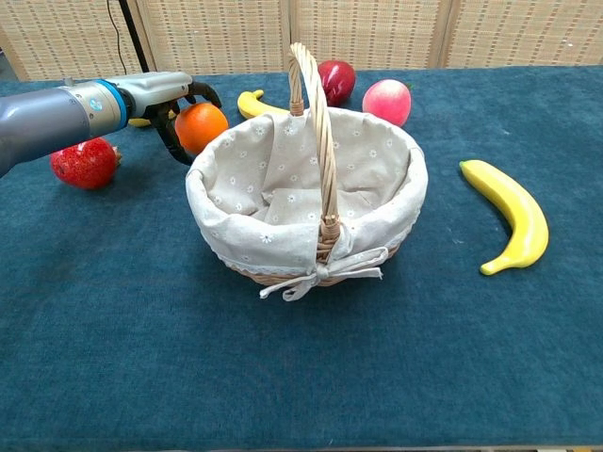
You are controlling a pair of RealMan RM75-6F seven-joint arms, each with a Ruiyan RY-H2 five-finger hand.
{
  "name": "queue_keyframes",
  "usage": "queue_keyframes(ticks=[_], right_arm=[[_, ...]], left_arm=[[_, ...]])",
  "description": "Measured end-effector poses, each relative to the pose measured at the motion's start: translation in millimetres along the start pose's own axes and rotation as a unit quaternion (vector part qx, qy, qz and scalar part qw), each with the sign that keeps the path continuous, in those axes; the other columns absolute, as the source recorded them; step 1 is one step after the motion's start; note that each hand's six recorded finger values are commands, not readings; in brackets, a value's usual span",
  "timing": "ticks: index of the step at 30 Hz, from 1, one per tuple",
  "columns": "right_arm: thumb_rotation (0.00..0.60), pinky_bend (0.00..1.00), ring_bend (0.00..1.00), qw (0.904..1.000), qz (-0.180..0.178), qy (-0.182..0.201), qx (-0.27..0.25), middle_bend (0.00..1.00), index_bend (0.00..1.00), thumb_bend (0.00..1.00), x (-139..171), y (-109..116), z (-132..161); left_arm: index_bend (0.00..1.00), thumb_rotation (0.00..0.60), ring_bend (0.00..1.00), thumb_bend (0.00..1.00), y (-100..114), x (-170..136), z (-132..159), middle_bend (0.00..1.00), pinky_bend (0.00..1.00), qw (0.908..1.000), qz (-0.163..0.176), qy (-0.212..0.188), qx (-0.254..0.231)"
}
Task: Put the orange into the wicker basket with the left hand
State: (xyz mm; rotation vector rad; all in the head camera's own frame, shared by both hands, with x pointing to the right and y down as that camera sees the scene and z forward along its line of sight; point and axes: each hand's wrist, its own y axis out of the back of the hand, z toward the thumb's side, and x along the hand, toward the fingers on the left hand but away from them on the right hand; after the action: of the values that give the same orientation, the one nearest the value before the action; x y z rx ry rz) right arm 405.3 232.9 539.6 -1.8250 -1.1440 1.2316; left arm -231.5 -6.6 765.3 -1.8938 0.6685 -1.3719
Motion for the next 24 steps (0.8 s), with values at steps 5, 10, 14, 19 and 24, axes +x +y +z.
queue_keyframes(ticks=[5,10,14,19,24], right_arm=[[0.600,0.10,0.14,1.0000,0.004,-0.003,0.000,0.12,0.33,0.16,-0.8,-1.9,-1.9],[0.600,0.10,0.14,1.0000,0.004,-0.002,-0.003,0.12,0.34,0.16,-0.4,-2.2,-2.1],[0.600,0.10,0.14,1.0000,0.006,-0.004,-0.003,0.12,0.34,0.16,-0.9,-3.2,-3.3],[0.600,0.10,0.14,0.9999,0.008,-0.010,-0.005,0.12,0.34,0.16,-1.8,-4.8,-6.0],[0.600,0.10,0.14,0.9998,0.011,-0.014,-0.008,0.12,0.34,0.16,-3.6,-6.5,-8.7]], left_arm=[[0.67,0.600,0.53,0.21,4.8,1.2,4.1,0.57,0.55,0.9989,0.044,-0.004,0.013],[0.67,0.600,0.55,0.22,5.6,-0.6,0.7,0.57,0.58,0.9977,0.067,-0.003,0.012],[0.67,0.600,0.55,0.23,12.9,-4.4,-2.0,0.57,0.58,0.9964,0.084,-0.011,0.011],[0.67,0.600,0.55,0.23,32.0,-13.9,-1.8,0.57,0.58,0.9925,0.118,-0.031,0.009],[0.67,0.600,0.56,0.23,50.6,-33.6,8.0,0.57,0.58,0.9869,0.147,-0.065,0.006]])
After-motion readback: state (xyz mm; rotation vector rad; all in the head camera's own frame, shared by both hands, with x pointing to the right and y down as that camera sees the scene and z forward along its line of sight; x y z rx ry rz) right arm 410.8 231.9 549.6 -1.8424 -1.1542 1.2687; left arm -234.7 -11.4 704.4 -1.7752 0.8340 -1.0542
